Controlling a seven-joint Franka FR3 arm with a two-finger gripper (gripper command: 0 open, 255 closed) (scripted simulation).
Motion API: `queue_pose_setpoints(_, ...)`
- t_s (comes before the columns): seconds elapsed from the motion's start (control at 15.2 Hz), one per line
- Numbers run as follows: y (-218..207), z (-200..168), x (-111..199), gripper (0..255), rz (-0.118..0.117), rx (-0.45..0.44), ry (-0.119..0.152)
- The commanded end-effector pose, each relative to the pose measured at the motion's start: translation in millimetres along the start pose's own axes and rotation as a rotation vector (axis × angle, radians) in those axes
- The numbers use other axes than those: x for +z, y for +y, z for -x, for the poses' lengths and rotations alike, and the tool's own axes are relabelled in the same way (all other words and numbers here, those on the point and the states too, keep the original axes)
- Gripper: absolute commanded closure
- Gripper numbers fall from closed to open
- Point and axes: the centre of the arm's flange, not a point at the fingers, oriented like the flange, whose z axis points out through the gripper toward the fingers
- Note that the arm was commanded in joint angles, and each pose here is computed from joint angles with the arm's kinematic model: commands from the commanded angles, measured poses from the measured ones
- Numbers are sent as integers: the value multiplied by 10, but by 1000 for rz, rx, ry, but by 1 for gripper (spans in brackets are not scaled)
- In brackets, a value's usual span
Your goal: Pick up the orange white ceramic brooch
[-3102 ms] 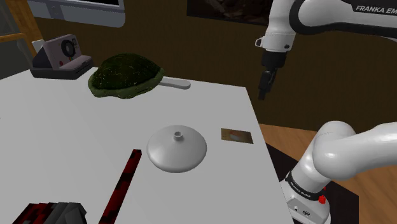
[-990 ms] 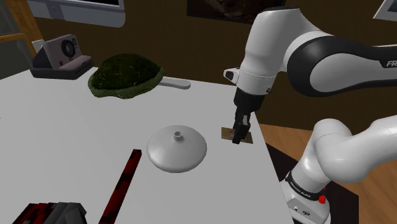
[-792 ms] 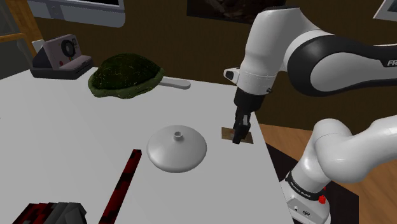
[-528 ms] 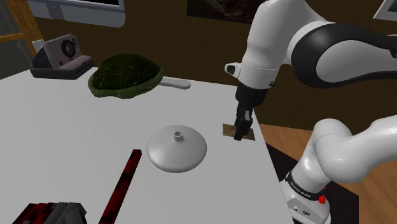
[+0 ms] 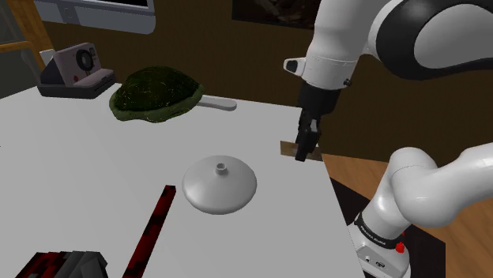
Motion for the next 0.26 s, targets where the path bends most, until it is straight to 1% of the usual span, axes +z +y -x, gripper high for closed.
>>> queue_pose_setpoints(0.0, 2, -12, -109, 255, 0, 0, 0)
queue_pose_setpoints(0.07, 1, -12, -162, 255, 0, 0, 0)
queue_pose_setpoints(0.2, 1, -12, -170, 255, 0, 0, 0)
